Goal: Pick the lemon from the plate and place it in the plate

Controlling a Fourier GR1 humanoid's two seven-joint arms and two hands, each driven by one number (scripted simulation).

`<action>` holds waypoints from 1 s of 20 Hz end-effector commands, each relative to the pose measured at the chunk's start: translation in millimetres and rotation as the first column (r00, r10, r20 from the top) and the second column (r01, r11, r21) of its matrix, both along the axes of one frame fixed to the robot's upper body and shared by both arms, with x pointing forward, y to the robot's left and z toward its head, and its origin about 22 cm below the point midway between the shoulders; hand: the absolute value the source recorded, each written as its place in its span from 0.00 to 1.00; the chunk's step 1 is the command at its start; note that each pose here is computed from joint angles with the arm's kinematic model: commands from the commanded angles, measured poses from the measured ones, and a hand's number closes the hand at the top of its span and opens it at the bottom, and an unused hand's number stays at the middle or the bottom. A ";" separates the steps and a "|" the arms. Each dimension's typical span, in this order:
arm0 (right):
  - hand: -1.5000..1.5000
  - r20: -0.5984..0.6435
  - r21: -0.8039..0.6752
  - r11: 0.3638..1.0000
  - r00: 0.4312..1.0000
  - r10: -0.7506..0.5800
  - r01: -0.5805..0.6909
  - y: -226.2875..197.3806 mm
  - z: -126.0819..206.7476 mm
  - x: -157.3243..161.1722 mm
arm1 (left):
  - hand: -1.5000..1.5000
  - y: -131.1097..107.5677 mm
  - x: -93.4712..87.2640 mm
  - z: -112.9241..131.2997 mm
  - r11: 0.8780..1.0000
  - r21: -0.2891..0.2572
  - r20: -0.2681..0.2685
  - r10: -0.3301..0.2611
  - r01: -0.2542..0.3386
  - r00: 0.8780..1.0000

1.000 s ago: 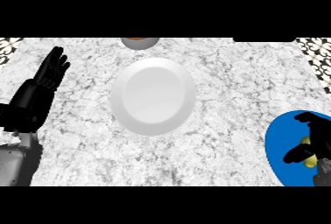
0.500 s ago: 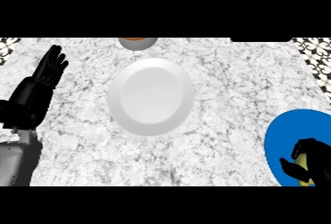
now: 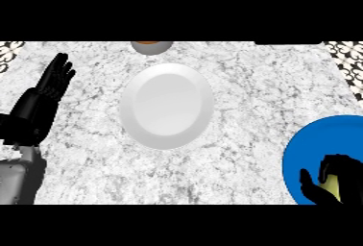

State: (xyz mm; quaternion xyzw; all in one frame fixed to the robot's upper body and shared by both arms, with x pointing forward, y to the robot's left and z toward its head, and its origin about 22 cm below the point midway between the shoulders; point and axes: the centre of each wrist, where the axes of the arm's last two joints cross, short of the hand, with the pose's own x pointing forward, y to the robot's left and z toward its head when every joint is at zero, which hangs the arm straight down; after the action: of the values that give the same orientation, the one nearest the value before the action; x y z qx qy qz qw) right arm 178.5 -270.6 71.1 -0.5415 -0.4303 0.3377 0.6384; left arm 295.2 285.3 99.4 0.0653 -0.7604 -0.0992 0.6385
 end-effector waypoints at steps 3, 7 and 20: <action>1.00 0.260 0.103 0.968 0.945 0.197 -0.230 48.1 55.6 -9.4 | 0.50 5.6 2.1 -2.1 1.000 -0.003 0.008 -0.011 0.011 1.000; 1.00 0.364 0.203 0.925 0.902 0.232 -0.321 72.5 75.5 -10.7 | 0.50 2.7 -6.7 5.8 1.000 0.002 0.001 -0.014 0.014 1.000; 1.00 0.369 0.265 0.858 0.869 0.331 -0.439 195.2 81.9 86.1 | 0.50 -6.3 8.3 7.8 0.999 -0.004 0.001 -0.039 0.039 0.999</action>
State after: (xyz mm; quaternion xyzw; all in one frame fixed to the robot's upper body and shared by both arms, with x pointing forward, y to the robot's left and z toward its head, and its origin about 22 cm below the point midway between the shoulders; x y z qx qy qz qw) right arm 238.1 -110.1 164.4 -0.3824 -0.6711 0.2897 0.5652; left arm 301.6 278.2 106.3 0.0560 -0.7642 -0.1060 0.6337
